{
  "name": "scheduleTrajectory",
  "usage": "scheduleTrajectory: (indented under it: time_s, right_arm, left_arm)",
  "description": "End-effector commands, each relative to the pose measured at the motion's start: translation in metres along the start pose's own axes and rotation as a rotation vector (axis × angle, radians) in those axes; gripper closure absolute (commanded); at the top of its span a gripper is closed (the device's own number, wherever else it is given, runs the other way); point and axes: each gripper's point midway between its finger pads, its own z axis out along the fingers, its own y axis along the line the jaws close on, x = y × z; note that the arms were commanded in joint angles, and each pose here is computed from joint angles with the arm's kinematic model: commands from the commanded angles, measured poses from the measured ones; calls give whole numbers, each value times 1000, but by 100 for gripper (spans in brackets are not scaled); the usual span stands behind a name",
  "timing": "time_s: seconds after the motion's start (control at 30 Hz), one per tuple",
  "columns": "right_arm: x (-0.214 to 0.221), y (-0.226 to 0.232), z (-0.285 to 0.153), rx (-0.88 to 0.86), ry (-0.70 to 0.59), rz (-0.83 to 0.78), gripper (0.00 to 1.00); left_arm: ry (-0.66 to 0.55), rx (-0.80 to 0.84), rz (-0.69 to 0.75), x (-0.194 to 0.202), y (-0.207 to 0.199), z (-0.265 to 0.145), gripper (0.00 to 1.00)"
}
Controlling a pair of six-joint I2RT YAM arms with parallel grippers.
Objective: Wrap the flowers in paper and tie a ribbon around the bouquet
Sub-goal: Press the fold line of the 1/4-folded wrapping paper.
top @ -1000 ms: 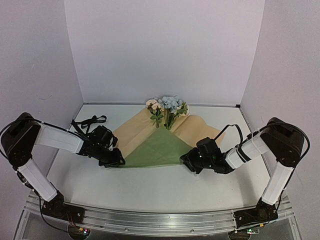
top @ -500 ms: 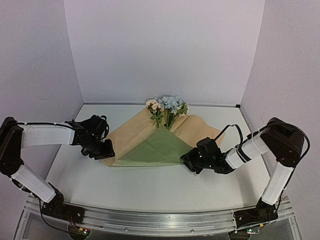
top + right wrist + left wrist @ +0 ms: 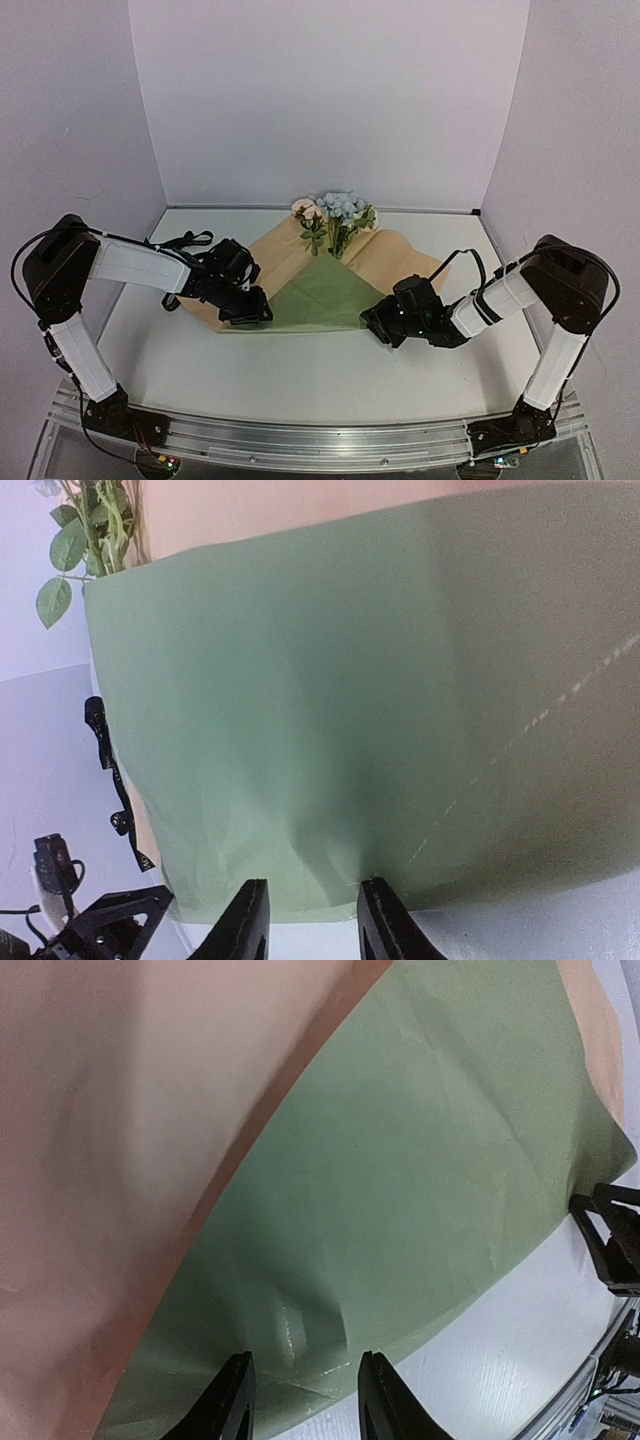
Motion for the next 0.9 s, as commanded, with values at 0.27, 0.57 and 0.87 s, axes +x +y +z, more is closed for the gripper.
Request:
scheduleTrajectory:
  time_s: [0.27, 0.57, 0.87]
  right_arm:
    - [-1, -64, -1, 212, -22, 15, 68]
    - [-15, -71, -14, 163, -76, 120, 62]
    - [-48, -91, -40, 121, -168, 235, 57]
  left_arm:
    - [40, -7, -58, 22, 25, 30, 64]
    - [127, -119, -106, 51, 66, 41, 65]
    - [142, -142, -118, 57, 77, 41, 65]
